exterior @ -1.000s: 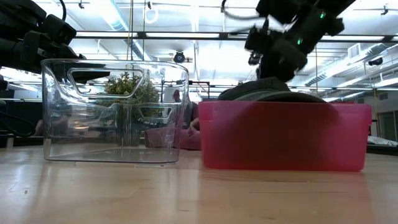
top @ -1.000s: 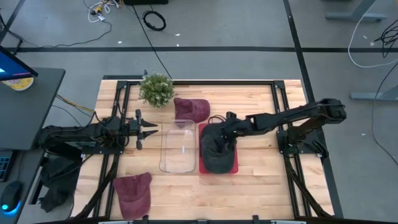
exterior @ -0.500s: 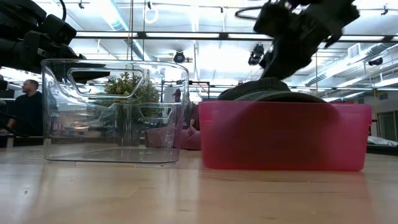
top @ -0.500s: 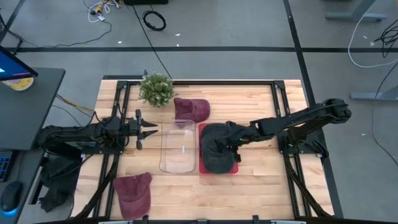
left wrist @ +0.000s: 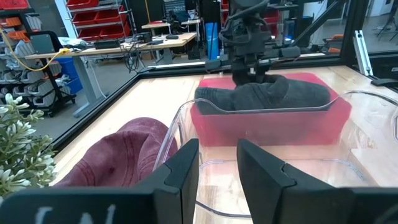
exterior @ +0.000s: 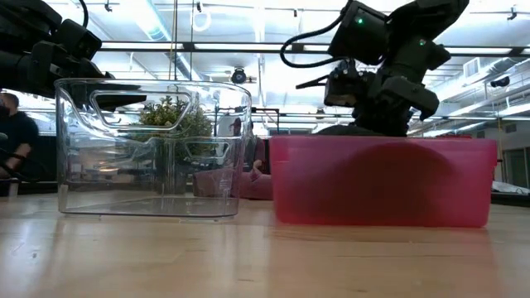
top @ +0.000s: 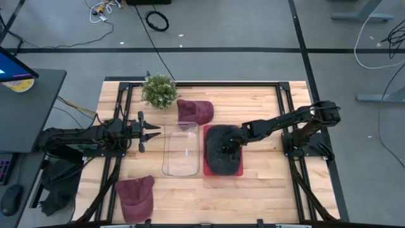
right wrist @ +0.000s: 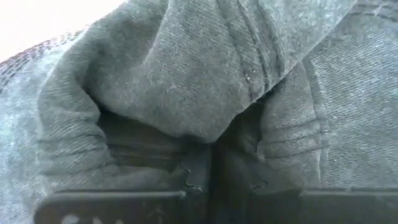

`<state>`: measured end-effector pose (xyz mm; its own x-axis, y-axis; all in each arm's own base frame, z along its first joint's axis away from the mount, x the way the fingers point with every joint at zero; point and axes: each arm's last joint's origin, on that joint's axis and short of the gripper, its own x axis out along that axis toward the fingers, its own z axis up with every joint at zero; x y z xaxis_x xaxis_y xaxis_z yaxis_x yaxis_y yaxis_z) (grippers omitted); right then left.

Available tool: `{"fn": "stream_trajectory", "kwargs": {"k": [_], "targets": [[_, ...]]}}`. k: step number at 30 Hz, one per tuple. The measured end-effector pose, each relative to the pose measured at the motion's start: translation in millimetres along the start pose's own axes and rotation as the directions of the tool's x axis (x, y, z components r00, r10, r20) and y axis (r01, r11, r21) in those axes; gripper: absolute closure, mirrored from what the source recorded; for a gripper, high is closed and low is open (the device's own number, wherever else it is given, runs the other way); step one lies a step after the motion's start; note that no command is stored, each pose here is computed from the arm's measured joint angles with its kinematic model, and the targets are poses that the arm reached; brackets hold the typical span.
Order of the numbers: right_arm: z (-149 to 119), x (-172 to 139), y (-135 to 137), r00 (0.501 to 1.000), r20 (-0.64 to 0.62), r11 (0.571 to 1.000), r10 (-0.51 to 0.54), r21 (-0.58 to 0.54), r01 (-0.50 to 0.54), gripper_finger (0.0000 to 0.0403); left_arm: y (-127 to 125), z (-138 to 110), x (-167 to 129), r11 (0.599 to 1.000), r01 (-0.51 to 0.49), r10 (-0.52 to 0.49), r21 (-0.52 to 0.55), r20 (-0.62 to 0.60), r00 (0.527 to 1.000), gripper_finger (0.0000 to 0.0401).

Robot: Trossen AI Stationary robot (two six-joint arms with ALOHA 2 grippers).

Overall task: Pick & Place hat
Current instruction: Put the black cap into the red bin

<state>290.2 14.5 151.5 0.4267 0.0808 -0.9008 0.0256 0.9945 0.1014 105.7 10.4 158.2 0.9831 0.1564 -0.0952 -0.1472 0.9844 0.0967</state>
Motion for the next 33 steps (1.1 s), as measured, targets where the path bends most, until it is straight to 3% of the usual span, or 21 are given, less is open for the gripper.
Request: {"fn": "stream_trajectory", "kwargs": {"k": [16,33], "targets": [[-22,-15,-5,0.979,-0.2,0.999,-0.036,0.028,0.042,0.0364,0,0,0,1.0,0.0,0.0,0.0,0.0,1.0,0.0286],[-17,-50,5,0.999,-0.045,1.0,-0.015,-0.004,0.015,0.0364,0,0,0,1.0,0.0,0.0,0.0,0.0,1.0,0.0286]]}}
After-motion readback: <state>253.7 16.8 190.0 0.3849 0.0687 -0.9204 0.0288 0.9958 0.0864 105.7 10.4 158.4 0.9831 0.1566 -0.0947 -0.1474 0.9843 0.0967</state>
